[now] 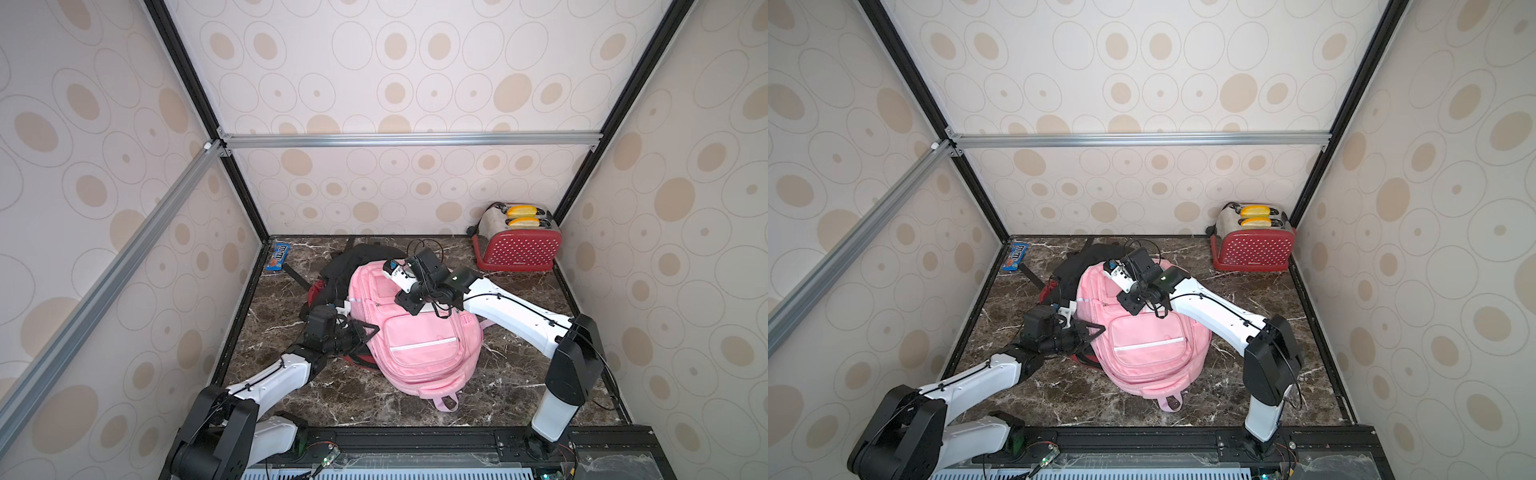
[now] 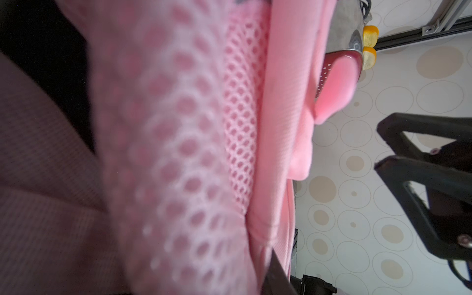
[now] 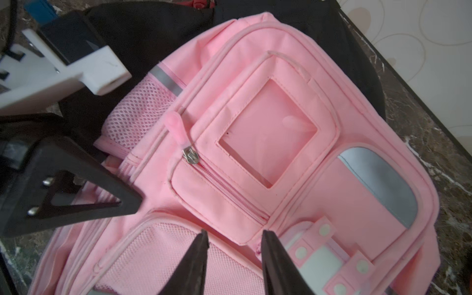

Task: Zip up the backpack
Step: Zip the zipper on the backpack.

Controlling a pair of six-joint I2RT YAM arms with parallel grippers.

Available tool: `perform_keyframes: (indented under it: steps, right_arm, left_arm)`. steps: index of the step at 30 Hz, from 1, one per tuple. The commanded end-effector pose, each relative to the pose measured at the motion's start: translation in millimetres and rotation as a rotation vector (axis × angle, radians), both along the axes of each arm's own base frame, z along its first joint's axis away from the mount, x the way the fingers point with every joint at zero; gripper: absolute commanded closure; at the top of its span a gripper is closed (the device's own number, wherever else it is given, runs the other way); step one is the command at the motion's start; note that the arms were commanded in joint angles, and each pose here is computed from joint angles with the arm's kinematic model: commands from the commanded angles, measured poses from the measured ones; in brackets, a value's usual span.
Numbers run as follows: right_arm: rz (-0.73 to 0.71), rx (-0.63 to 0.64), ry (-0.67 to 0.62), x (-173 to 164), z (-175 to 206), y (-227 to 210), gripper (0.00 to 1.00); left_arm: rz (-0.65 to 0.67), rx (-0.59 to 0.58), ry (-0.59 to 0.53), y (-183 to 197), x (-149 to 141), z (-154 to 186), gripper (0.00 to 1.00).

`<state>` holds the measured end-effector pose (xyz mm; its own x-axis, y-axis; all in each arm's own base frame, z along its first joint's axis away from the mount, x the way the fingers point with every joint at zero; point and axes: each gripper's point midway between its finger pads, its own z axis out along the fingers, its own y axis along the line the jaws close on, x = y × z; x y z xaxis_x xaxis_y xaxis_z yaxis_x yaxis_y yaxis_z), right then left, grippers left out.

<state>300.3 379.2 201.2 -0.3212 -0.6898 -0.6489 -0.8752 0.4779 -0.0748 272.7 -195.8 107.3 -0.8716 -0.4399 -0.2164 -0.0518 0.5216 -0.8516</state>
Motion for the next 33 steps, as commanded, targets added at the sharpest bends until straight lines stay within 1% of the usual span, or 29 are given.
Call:
perform_keyframes:
  steps: [1,9,13,16,26,33]
  right_arm:
    - [0.072,0.020,0.033,-11.9,9.3,13.0,0.59]
    - [0.168,-0.025,0.057,-24.2,5.7,35.9,0.57]
    - [0.195,-0.059,0.068,-24.3,-0.1,44.8,0.58]
    - [0.223,-0.083,0.080,-25.6,-7.5,51.9,0.60]
    - [0.266,-0.118,0.069,-28.4,-17.5,68.5,0.72]
    - [0.288,-0.130,0.062,-29.0,-21.3,75.9,0.72]
  left_arm:
    - [-0.020,-0.028,-0.104,-6.3,10.5,31.6,1.00]
    - [-0.022,-0.035,-0.103,-7.6,11.6,31.9,1.00]
    - [-0.023,-0.038,-0.107,-8.1,11.7,33.7,1.00]
    - [-0.022,-0.039,-0.108,-7.8,12.0,34.2,1.00]
    - [-0.025,-0.048,-0.112,-8.8,11.1,35.3,1.00]
    - [-0.026,-0.055,-0.117,-9.1,10.9,35.9,1.00]
